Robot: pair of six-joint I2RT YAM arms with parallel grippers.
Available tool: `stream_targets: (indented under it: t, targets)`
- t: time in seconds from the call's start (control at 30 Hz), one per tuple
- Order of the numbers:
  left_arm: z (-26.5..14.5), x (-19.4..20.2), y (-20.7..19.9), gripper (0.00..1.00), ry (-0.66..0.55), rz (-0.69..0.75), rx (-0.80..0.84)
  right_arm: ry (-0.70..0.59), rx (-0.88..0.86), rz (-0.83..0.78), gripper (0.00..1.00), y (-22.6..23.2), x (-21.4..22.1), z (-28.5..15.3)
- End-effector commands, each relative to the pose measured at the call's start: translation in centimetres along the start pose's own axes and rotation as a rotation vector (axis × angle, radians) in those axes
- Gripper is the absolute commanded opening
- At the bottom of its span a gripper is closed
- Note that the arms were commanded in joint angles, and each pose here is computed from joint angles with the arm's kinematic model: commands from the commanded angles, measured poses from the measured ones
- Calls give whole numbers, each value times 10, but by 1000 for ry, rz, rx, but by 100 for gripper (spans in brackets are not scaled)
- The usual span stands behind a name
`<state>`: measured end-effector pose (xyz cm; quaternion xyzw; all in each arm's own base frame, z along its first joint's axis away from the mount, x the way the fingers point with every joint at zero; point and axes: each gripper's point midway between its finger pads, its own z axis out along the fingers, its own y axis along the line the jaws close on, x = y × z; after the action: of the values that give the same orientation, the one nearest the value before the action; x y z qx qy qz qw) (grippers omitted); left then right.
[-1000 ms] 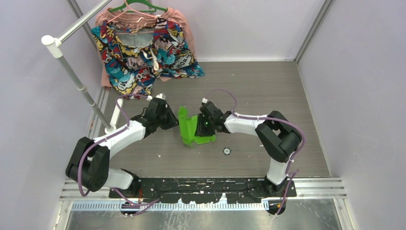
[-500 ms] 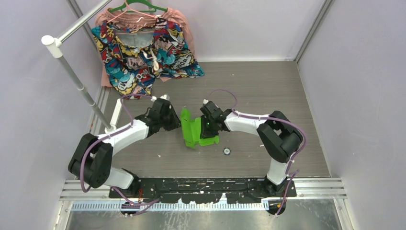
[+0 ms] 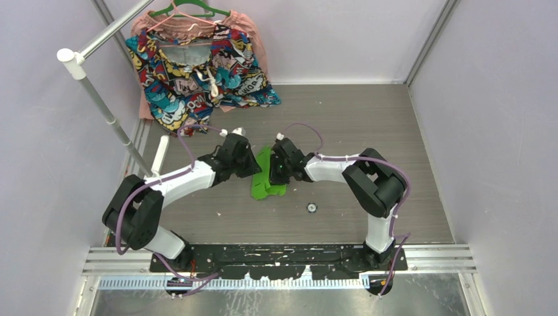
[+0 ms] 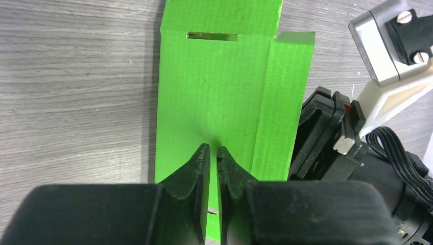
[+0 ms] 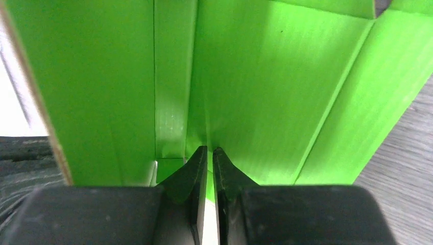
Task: Fold the paper box
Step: Fold the paper box at the center of the board.
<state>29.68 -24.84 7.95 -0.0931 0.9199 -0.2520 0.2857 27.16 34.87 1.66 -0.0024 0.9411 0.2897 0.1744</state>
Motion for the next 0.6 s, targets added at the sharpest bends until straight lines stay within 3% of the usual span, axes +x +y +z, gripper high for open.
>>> stream_targets:
  t: [0.0, 0.13, 0.3, 0.57]
  targets:
    - [10, 4, -17, 12, -3, -5, 42, 123, 91, 73, 17, -56, 55, 29]
    - [16, 12, -13, 11, 18, 0, 28, 133, 53, 78, 20, -51, 56, 28]
    - [18, 15, -10, 11, 27, 7, 18, 119, 72, 22, 36, -40, 43, 3]
    - [15, 9, -5, 11, -2, 12, -9, 33, 106, -48, 37, -23, 15, -40]
